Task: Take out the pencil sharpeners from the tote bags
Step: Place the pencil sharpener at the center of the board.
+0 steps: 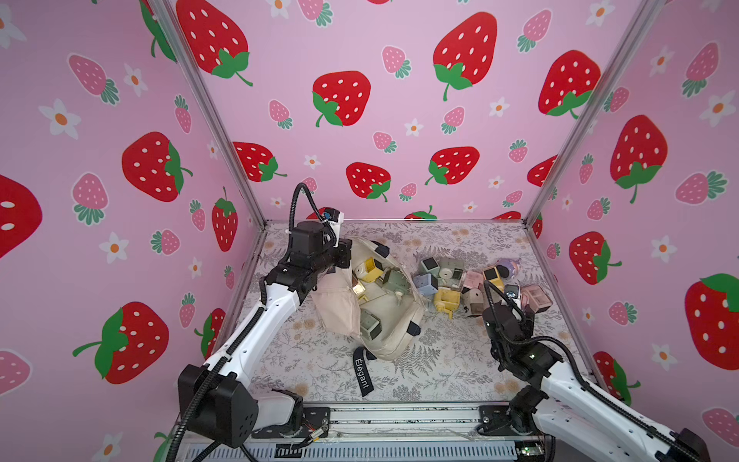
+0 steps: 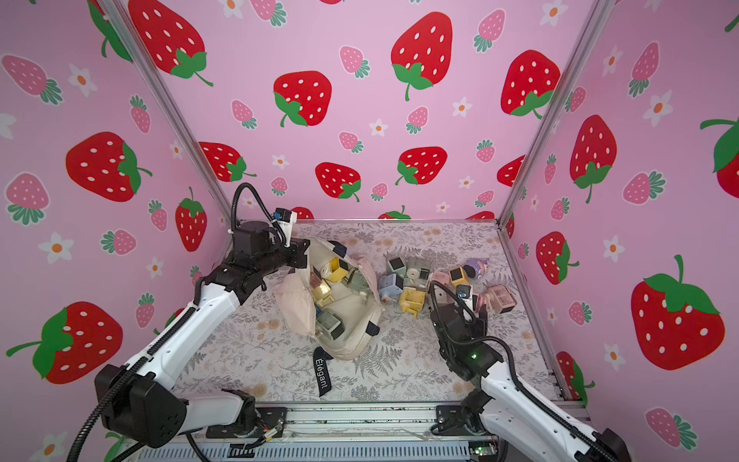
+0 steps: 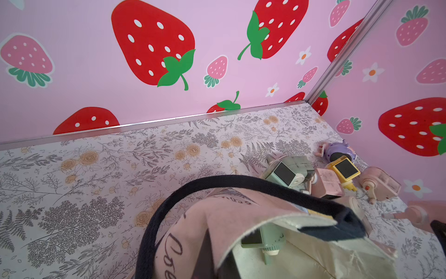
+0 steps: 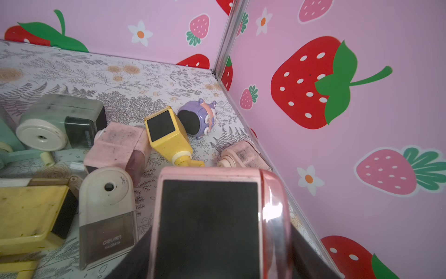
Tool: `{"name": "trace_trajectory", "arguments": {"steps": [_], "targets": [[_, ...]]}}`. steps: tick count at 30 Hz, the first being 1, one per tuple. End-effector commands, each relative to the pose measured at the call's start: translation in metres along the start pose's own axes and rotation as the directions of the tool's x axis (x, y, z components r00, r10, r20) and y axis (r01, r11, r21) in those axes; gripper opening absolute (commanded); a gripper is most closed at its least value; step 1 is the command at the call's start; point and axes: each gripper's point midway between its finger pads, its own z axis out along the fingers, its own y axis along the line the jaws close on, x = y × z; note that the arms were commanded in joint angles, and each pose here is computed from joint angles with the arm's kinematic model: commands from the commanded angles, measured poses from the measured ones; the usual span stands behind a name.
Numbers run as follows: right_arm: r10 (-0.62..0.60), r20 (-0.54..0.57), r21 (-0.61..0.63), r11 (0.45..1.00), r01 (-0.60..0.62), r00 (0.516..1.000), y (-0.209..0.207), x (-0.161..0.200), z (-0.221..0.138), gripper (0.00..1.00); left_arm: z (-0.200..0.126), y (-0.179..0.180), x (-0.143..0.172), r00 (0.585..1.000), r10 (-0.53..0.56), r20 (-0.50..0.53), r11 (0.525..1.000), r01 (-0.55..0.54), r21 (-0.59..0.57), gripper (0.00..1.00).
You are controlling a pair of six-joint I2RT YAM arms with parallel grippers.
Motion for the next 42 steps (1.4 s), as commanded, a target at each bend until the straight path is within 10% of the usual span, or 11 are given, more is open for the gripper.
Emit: {"name": "trace_trajectory", "arguments": {"steps": [1, 14, 42], "targets": [[0.076, -0.056, -0.063, 0.995, -0.079, 0.996, 0.013, -0.005, 0.012, 0.49, -0.016, -0.012, -0.045, 0.987, 0.042, 0.153, 0.998, -0.048, 0.033, 0.0], [0.059, -0.236, -0.123, 0.988, -0.09, 0.97, 0.049, 0.024, 0.059, 0.55, -0.015, -0.011, -0.043, 0.988, 0.045, 0.146, 0.998, -0.05, 0.031, 0.0], [0.069, -0.257, -0.266, 0.954, -0.139, 0.964, 0.07, 0.021, 0.055, 0.83, -0.013, -0.012, -0.043, 0.989, 0.041, 0.144, 0.998, -0.047, 0.036, 0.0]]}}
